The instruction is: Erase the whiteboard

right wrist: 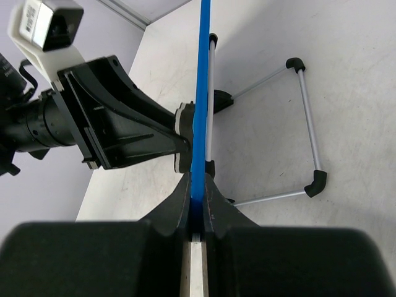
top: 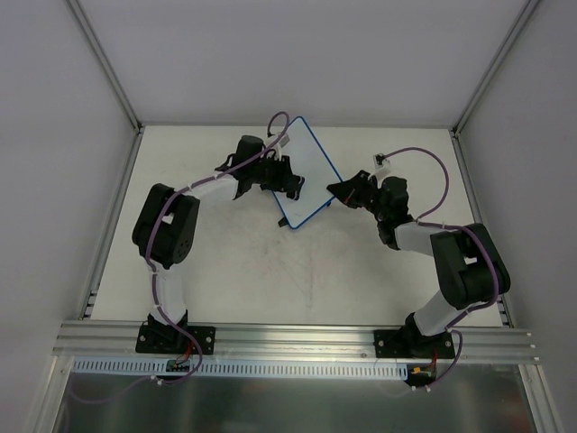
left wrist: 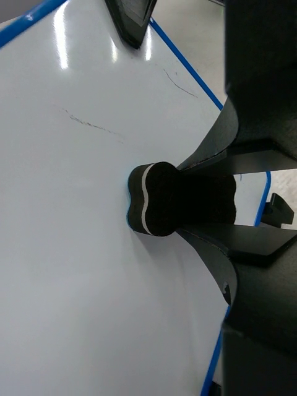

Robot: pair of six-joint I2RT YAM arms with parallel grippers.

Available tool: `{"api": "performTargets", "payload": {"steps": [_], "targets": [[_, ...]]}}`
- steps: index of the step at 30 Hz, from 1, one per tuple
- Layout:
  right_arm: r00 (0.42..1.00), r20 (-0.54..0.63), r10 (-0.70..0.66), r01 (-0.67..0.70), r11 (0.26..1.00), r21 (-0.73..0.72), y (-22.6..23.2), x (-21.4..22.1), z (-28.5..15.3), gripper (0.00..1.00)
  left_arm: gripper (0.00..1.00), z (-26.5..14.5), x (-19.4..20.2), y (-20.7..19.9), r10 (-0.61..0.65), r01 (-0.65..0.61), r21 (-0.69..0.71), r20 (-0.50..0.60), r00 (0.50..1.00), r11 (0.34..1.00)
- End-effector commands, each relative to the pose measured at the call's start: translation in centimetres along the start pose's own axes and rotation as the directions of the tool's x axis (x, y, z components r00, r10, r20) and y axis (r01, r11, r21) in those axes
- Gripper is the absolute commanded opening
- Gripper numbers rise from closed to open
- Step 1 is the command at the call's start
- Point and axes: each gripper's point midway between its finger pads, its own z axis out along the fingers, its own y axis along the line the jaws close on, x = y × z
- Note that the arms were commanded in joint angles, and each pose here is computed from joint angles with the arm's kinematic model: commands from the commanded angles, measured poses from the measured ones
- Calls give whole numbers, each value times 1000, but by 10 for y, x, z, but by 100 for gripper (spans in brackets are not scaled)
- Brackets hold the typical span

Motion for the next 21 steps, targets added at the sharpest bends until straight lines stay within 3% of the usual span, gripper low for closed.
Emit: {"api": "performTargets", "payload": {"steps": [1,5,12,21], "targets": [[994,-21,-106,101,983,-151,35,2,5,0,0,-8,31,6,-86,84,-53,-29,996,995],[994,-20,-106,102,983,-152,35,2,4,0,1,-11,55,-6,-75,75,-38,21,997,996],[994,-22,-103,99,984,-150,35,2,4,0,2,-20,96,-36,12,-13,-35,-22,1000,999],[994,-22,-103,98,984,-148,34,2,5,0,2,-9,111,-63,72,-73,-15,-61,996,997]]}}
